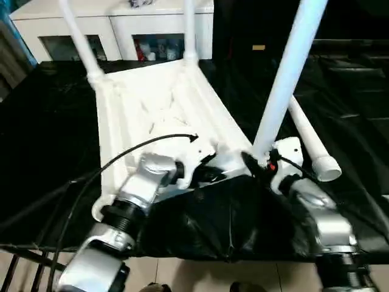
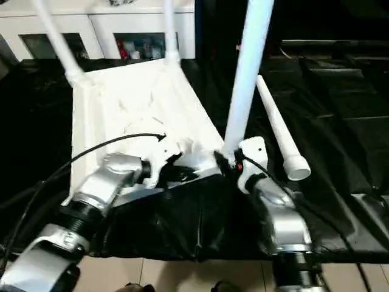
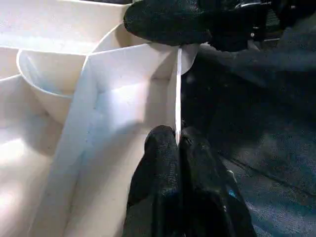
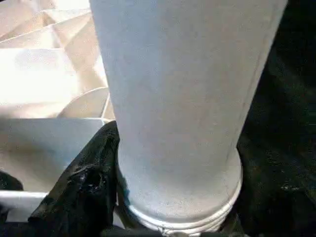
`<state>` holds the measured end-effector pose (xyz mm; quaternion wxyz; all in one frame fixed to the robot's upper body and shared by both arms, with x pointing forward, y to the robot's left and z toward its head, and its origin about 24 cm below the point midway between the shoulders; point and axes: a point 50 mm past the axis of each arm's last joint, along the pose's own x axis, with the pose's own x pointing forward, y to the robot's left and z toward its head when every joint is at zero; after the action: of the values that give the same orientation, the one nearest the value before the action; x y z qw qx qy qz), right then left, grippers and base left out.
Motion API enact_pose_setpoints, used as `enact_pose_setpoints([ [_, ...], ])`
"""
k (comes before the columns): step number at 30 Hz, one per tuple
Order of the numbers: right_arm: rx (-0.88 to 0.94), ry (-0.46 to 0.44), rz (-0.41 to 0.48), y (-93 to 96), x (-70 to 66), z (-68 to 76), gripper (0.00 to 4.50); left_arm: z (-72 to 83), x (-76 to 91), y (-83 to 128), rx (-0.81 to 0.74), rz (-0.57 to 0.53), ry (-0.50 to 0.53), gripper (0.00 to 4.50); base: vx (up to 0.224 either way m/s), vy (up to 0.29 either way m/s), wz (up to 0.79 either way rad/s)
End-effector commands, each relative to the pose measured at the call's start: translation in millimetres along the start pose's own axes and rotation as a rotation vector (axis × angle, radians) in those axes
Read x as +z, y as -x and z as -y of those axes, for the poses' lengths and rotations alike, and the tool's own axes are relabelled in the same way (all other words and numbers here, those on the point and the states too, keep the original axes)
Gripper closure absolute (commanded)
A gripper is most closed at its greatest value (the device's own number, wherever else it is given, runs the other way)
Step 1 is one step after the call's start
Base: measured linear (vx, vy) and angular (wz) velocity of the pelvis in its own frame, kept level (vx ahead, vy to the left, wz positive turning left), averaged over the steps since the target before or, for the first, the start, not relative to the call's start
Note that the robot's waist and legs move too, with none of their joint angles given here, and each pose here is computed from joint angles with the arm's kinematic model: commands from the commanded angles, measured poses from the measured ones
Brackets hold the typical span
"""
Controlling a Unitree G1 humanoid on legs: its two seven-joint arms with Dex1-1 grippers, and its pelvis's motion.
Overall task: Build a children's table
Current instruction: Rotate leg to tighten
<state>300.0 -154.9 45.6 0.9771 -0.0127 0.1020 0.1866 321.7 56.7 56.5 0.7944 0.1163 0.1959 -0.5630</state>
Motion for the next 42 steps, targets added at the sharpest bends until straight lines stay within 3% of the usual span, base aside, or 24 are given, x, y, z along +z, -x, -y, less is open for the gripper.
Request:
enact_pose_setpoints([
  [1,0.217,-0.048,-0.016,-14.4,-6.7,-51.7,1.08,31.1,16.2,-30.1,-0.135,0.073,-0.010,4.50,0.000,0.000,0.00],
  [5,0.242,-0.042,-0.011,-13.7,-5.0,-51.0,0.65,29.1,15.5,-27.8,-0.132,0.067,-0.015,4.50,0.000,0.000,0.00],
  [9,0.264,-0.022,-0.009,-12.7,-3.7,-49.9,0.60,27.5,14.7,-25.2,-0.137,0.065,-0.022,4.50,0.000,0.000,0.00],
  [12,0.481,0.118,-0.031,2.4,0.3,-40.7,0.60,18.9,7.6,-6.6,-0.206,0.044,-0.070,4.50,0.000,0.000,0.00],
  [16,0.600,0.178,-0.066,12.9,1.5,-33.1,0.60,14.5,3.8,4.9,-0.249,0.025,-0.089,4.50,0.000,0.000,0.00],
  [24,0.851,0.243,-0.165,31.8,1.6,-27.8,0.60,10.3,-2.3,23.0,-0.356,-0.011,-0.136,4.50,0.000,0.000,0.00],
  [31,0.974,0.257,-0.220,36.6,3.5,-27.2,0.60,14.3,-1.5,29.4,-0.481,-0.013,-0.150,4.50,0.000,0.000,0.00],
  [32,0.991,0.257,-0.227,37.2,3.7,-27.4,0.84,14.6,-1.1,29.7,-0.493,-0.015,-0.151,4.50,0.000,0.000,0.00],
  [34,1.020,0.255,-0.245,38.4,3.9,-27.4,0.84,15.1,-1.0,30.1,-0.516,-0.026,-0.161,4.50,0.000,0.000,0.00],
  [42,1.046,0.228,-0.262,40.8,3.6,-26.9,1.57,15.2,-1.8,30.7,-0.530,-0.023,-0.159,4.50,0.000,0.000,0.00],
])
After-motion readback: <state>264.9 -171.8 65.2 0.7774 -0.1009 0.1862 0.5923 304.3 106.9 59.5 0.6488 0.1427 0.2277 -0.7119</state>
